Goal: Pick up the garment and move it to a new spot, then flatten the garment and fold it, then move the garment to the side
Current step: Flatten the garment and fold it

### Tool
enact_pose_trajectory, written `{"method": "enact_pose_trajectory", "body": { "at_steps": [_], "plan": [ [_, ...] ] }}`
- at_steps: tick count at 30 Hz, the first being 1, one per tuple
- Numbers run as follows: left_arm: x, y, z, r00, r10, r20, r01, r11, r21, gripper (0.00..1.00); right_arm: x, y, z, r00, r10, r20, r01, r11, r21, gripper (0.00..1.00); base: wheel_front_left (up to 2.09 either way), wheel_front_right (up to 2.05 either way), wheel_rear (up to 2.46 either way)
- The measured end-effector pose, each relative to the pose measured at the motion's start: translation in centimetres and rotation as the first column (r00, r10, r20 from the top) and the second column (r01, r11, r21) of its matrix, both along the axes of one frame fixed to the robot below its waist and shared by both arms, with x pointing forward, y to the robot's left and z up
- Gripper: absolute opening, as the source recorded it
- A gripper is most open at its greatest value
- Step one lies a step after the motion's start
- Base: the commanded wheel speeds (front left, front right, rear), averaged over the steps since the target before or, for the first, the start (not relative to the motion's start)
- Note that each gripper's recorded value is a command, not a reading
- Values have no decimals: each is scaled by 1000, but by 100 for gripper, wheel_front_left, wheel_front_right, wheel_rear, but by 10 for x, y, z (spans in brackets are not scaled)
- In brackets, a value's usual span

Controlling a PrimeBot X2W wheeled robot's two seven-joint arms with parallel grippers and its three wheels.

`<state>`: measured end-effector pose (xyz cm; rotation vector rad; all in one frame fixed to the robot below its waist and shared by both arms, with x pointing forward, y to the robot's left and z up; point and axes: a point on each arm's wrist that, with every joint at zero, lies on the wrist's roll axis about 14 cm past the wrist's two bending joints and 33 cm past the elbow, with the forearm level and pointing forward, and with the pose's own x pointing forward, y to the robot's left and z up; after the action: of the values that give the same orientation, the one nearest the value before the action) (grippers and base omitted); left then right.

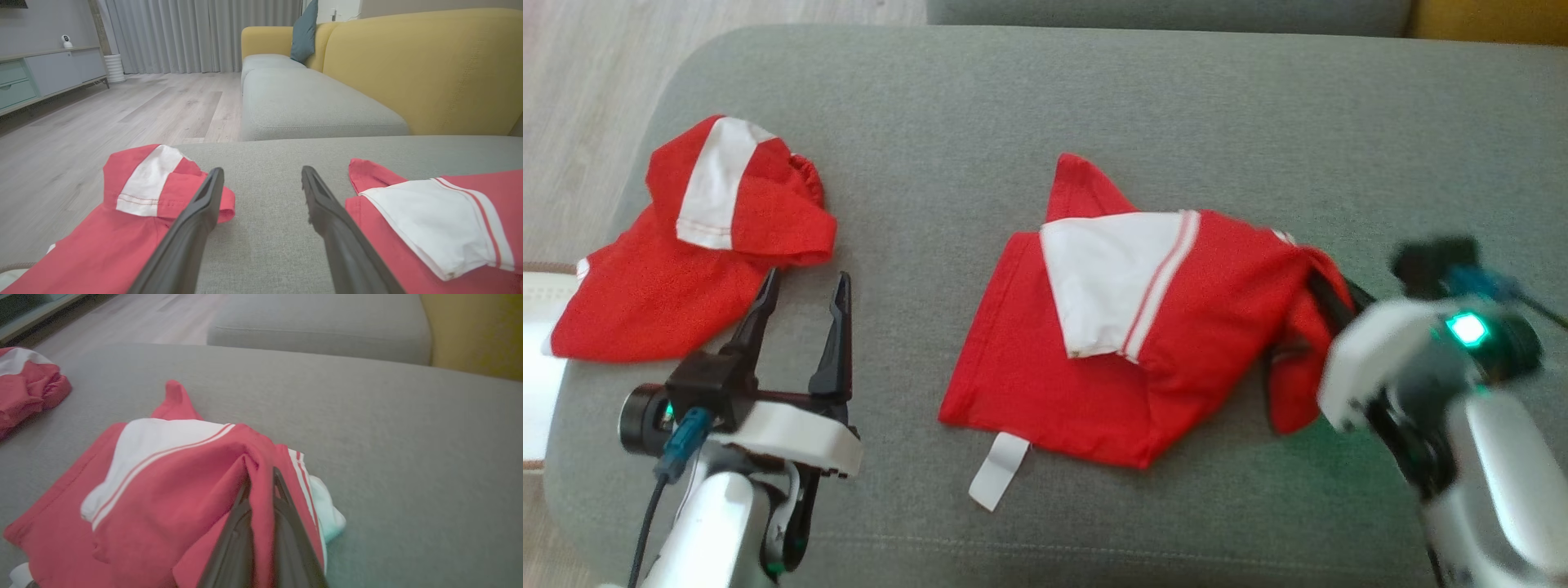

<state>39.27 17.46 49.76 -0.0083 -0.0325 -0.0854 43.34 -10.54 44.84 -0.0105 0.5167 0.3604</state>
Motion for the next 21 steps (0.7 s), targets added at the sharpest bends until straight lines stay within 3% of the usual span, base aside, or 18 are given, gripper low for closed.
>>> {"method": "enact_pose_trajectory", "body": {
  "at_steps": [8, 9, 11, 14, 21],
  "plan": [
    [4, -12, 2, 999, -34, 10, 34, 999, -4, 100, -64, -47, -46, 968, -211, -137, 220, 974, 51, 0, 0, 0, 0],
    [4, -13, 2, 999, -38, 10, 38, 999, -5, 100, -71, -51, -50, 961, -232, -148, 242, 969, 56, 16, 0, 0, 0],
    [4, -16, 2, 999, -50, 11, 50, 999, -1, 100, -82, -55, -53, 954, -257, -157, 269, 961, 62, 100, 0, 0, 0],
    [4, -17, 2, 999, -52, 9, 52, 999, -3, 100, -87, -58, -46, 953, -281, -109, 291, 953, 86, 100, 0, 0, 0],
    [-1, -15, 5, 999, -44, 19, 44, 999, 2, 100, -73, -55, 7, 943, -288, 169, 262, 952, 159, 100, 0, 0, 0]
  ]
}}
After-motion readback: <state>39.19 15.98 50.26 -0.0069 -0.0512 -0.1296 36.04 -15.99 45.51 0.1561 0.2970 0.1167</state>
